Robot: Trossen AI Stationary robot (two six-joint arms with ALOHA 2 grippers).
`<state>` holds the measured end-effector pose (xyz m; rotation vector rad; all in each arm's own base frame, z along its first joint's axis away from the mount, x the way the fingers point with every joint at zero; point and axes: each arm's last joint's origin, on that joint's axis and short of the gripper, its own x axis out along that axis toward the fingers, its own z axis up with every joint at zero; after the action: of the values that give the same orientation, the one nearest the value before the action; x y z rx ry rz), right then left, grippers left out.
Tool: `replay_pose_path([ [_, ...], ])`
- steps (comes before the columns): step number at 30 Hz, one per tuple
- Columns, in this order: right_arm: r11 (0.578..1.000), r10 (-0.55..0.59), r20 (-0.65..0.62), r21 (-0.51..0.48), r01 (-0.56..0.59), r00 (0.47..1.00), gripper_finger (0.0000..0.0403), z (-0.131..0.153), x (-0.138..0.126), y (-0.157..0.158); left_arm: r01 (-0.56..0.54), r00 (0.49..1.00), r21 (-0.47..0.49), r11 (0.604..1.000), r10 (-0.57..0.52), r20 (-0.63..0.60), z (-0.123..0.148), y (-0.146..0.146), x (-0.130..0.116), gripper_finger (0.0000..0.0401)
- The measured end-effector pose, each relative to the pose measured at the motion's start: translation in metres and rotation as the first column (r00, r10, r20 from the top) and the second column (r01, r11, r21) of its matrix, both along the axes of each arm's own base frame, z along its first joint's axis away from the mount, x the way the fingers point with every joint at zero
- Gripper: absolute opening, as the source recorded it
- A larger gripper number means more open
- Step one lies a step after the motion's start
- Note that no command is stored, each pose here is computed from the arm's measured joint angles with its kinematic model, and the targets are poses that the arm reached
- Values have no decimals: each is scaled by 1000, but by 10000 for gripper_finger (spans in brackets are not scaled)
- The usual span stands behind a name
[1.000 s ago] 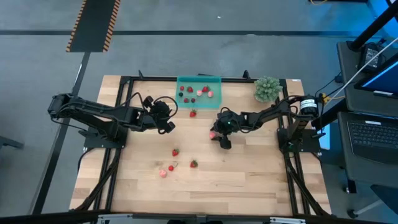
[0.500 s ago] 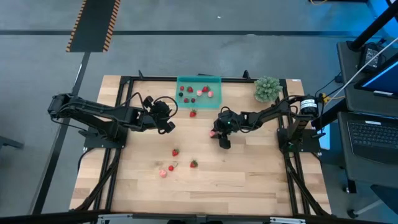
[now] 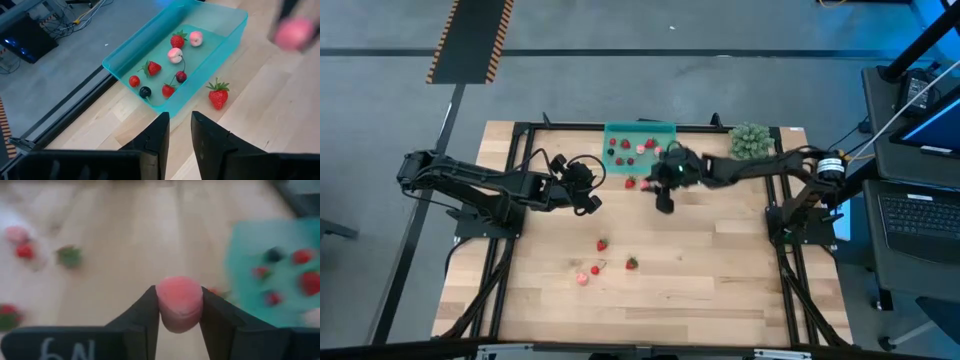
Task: Pick and placing Produce into tupperware
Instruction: Put the pink peach into the green container
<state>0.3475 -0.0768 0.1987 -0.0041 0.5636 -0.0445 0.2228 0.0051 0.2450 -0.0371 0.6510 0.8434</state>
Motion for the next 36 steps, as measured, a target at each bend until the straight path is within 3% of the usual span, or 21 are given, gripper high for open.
replay_pose_path([
  [5, 996, -5, -86, -91, -3, 996, 114, 49, 15, -33, 1, 1000, 0, 1000, -1, 0, 0, 0, 0, 82],
  [8, 989, 11, -170, -146, -36, 985, 114, 65, 20, -52, 1, 1000, 0, 1000, -1, 0, 0, 0, 0, 88],
  [11, 990, -12, -253, -140, -24, 967, 114, 70, 22, -75, 0, 1000, 0, 1000, 0, 0, 0, 0, 0, 93],
  [17, 991, -135, -350, -34, 131, 927, 114, 44, 40, -126, 1, 1000, 0, 1000, -1, 0, 0, 0, 0, 100],
  [23, 963, -179, -527, 79, 257, 831, 114, -1, 56, -161, 0, 1000, 0, 1000, 0, 0, 0, 0, 0, 100],
  [27, 942, -193, -585, 114, 316, 788, 115, -17, 61, -175, 1, 1000, 1, 1000, -1, -3, 0, 0, 0, 93],
  [36, 921, -211, -615, 137, 366, 760, 116, -33, 66, -185, 5, 1000, 4, 1000, -5, -9, 0, 0, 0, 80],
])
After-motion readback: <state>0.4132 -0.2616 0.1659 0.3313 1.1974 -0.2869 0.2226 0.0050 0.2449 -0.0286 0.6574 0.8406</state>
